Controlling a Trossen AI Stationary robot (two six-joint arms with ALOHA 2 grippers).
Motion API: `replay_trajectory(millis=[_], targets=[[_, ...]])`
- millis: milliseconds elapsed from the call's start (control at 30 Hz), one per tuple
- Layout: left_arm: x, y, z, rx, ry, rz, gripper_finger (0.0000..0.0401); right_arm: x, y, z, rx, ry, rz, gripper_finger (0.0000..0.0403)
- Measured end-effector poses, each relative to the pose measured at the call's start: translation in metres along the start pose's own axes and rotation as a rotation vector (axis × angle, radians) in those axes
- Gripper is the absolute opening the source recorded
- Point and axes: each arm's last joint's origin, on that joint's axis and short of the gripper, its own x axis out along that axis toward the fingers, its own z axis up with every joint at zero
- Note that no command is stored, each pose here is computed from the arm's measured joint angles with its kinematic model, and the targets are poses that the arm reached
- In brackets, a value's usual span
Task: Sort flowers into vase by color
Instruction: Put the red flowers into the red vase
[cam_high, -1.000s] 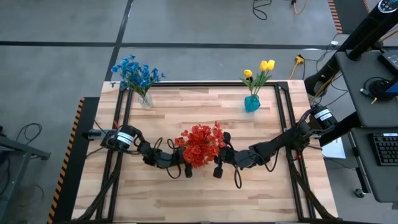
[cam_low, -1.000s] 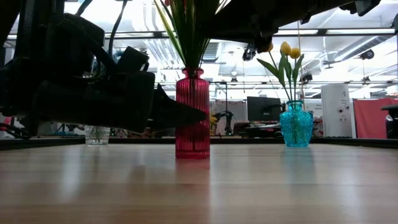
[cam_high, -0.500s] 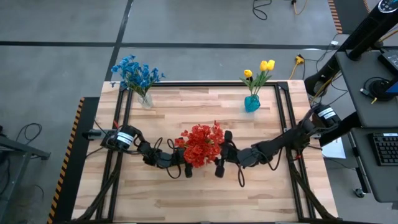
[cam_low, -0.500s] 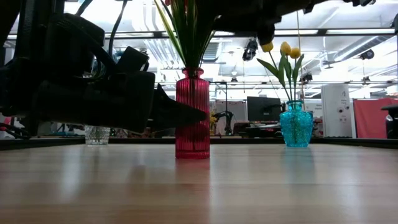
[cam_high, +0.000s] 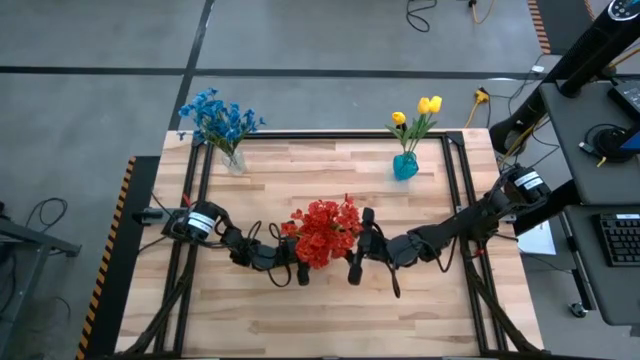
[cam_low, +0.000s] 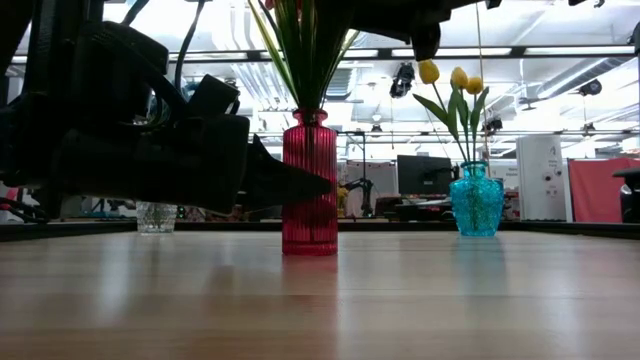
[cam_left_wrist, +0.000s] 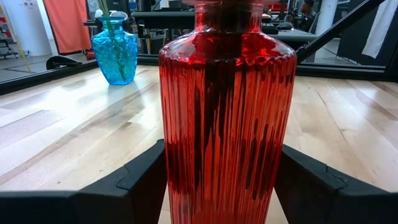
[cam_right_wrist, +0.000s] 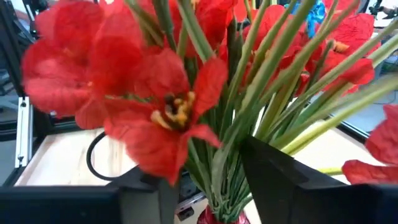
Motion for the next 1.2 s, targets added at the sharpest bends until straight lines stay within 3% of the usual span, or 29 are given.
replay_trajectory(millis=[500,1200], targets=[[0.0000,0.0001,-0.0002,0.000,0.001,0.000,0.0233,0.0010,-0.0007,-0.0001,0.001,0.001,0.013,0.0031],[0.0000,0.0000,-0.0003,0.000,0.002,0.000,0.0233,0.0042,-0.0048,0.0000,0.005,0.004,0.015,0.0022]])
